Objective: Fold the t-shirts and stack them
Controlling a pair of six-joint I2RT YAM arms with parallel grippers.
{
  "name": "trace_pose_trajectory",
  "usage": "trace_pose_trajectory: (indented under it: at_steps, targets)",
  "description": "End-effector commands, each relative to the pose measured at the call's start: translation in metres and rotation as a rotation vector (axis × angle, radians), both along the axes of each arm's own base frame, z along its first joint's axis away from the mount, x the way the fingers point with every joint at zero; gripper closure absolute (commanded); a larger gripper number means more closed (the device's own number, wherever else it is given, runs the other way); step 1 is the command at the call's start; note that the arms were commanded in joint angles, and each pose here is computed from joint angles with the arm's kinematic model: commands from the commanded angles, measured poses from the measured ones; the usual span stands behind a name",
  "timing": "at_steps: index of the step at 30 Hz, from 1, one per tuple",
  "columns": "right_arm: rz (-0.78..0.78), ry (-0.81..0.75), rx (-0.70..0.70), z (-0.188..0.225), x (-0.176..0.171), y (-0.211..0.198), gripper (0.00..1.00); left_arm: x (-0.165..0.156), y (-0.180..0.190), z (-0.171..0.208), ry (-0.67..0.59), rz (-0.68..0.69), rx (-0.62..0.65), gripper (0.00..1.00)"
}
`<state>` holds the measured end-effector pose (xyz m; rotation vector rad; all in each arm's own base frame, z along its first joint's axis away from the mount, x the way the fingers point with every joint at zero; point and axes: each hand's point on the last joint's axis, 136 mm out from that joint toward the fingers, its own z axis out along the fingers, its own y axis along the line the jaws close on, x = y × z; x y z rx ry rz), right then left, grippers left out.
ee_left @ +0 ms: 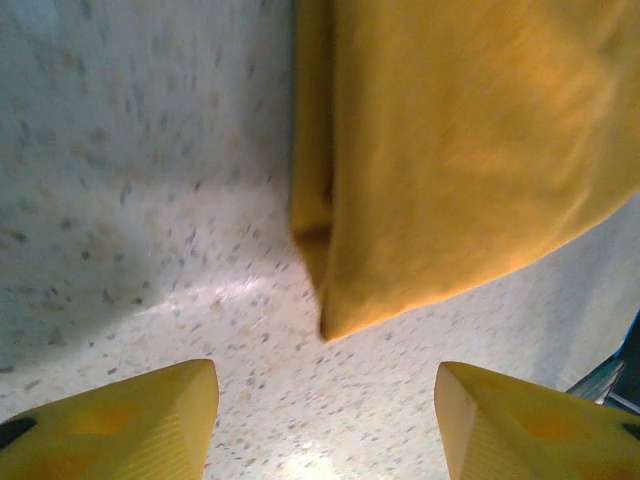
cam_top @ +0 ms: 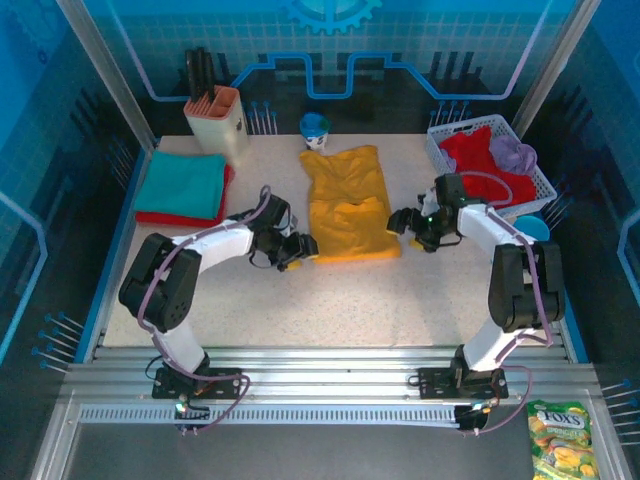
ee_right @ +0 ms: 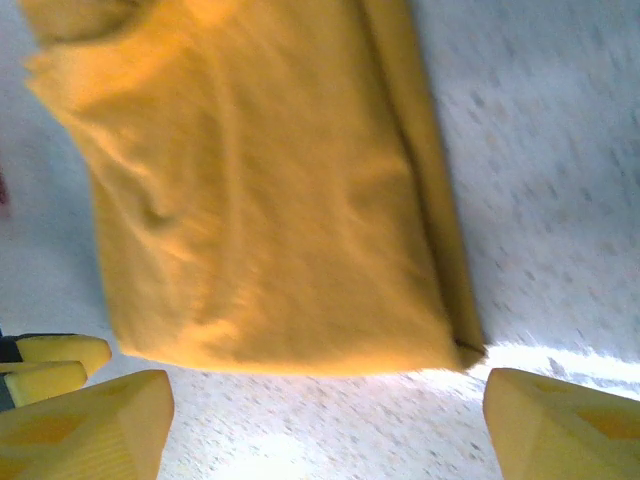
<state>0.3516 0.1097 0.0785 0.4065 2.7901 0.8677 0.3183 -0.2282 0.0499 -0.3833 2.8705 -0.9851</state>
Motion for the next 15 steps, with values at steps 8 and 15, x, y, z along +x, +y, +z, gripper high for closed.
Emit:
trace_pose_trajectory:
  at_steps: [8, 15]
  targets:
    - [0.014, 0.062, 0.127, -0.032, -0.016, 0.009, 0.21, 0.012, -0.028, -0.011, -0.017, 0.073, -0.129, 0.40]
    - [0.015, 0.075, 0.197, -0.043, -0.011, 0.018, 0.21, 0.027, -0.037, -0.015, -0.020, 0.125, -0.185, 0.43]
